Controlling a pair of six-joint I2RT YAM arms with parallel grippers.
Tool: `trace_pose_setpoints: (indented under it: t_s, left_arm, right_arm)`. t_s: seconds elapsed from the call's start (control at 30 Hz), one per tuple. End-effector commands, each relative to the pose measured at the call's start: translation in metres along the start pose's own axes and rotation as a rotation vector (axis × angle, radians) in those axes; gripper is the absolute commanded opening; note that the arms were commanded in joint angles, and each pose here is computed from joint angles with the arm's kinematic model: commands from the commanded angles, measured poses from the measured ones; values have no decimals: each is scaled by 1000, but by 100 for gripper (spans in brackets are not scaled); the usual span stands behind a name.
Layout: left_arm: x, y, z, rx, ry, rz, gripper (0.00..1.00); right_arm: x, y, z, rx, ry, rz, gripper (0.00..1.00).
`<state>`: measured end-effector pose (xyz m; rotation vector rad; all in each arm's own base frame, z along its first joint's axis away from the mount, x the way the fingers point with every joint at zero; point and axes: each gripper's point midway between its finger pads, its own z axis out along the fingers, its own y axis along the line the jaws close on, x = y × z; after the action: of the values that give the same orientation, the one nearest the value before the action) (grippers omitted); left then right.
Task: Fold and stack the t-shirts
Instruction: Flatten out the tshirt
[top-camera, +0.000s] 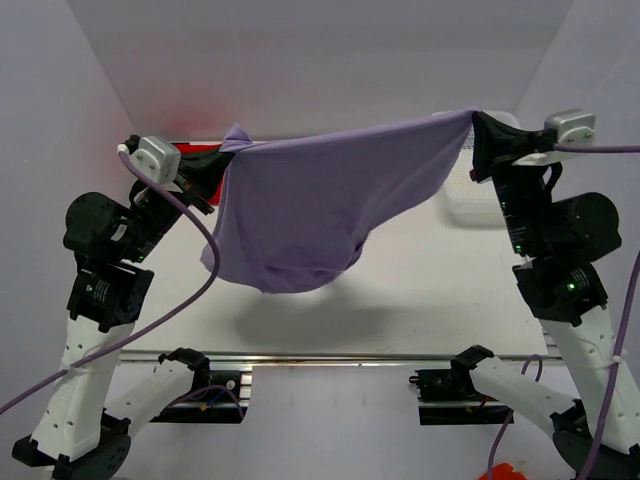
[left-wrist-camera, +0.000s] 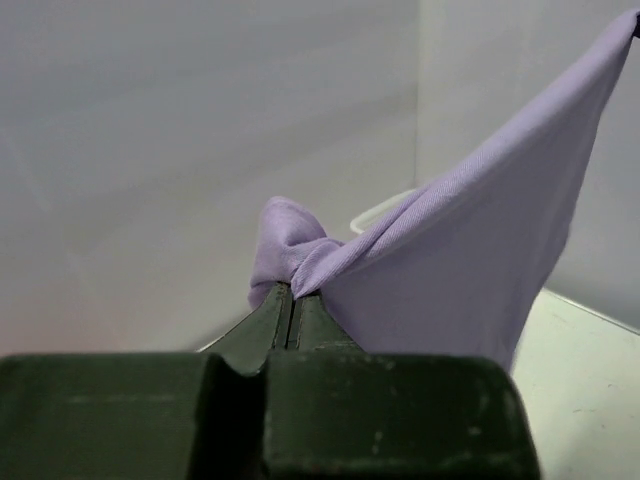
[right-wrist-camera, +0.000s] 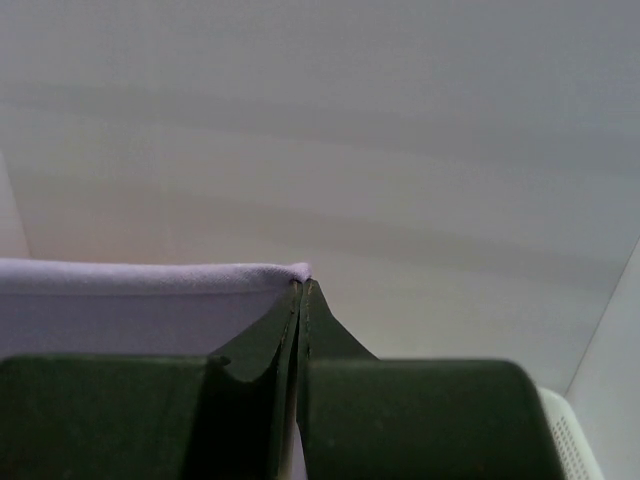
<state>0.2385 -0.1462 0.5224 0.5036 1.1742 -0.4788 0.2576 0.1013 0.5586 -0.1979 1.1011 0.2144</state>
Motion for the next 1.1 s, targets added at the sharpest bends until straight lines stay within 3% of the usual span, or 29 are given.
trace_pose_setpoints:
  t_s: [0.0, 0.3, 0.67, 0.77, 0.9, 1.0, 1.07]
  left_arm:
    - [-21, -3, -4, 15, -38, -7, 0]
    - [-55, -12, -18, 45, -98, 18, 0]
    - [-87, -42, -47, 171, -169, 44, 0]
    - [-89, -47, -48, 201, -176, 51, 0]
    - [-64, -37, -23, 186, -115, 22, 0]
    - [-20, -17, 14, 128, -11, -32, 0]
    - [25, 1, 45, 78, 80, -65, 0]
  right_arm:
    - [-62, -14, -20, 13, -144, -11, 0]
    - [-103, -14, -53, -47, -233, -1, 0]
    - [-115, -2, -75, -145, -255, 12, 0]
    - [-98, 0, -65, -135, -224, 5, 0]
    - [-65, 0, -40, -86, -164, 4, 0]
    - [-19, -1, -15, -21, -81, 16, 0]
    - [36, 1, 6, 32, 30, 14, 0]
